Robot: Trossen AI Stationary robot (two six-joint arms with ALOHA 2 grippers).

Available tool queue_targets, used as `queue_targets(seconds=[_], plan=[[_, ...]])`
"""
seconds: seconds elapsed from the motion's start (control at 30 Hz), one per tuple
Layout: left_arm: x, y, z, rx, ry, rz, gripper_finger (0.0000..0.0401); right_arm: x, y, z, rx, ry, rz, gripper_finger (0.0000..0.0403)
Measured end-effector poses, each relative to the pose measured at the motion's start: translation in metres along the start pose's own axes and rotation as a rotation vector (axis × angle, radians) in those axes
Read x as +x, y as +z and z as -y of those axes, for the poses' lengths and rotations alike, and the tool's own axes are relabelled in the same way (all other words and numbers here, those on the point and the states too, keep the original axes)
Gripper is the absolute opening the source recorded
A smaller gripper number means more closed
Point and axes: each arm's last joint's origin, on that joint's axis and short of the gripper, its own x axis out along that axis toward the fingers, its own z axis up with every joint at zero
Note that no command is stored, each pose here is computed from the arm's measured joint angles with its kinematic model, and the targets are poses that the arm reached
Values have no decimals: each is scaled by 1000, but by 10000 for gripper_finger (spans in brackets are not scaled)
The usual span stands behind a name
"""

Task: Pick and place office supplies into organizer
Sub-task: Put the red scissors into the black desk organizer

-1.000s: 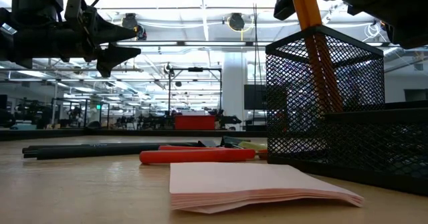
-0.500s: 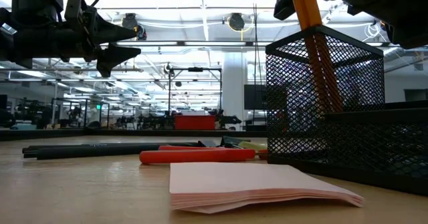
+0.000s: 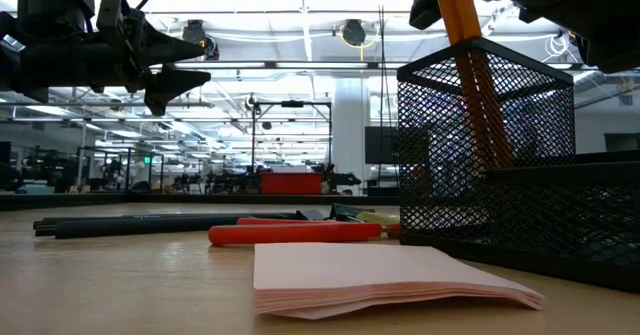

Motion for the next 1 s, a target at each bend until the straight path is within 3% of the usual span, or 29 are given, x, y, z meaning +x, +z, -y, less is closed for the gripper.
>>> queue_targets(seconds=[0.1, 0.27, 0.37, 0.57, 0.73, 1.0], plan=[[0, 0, 0, 0, 0, 0, 253, 8, 2, -1, -45, 3, -46, 102], [0, 0, 0, 0, 0, 0, 253, 44, 11, 1, -113, -51, -357, 96], [0, 0, 0, 0, 0, 0, 253, 64, 29, 5, -115, -56, -467, 94], [0, 0, 0, 0, 0, 0, 253, 89, 59, 27, -4, -125, -740, 95], [0, 0, 0, 0, 0, -1, 253, 102, 72, 43, 107, -74, -826, 93], [0, 0, 0, 0, 0, -1, 253, 125, 50, 59, 216, 8, -965, 93]])
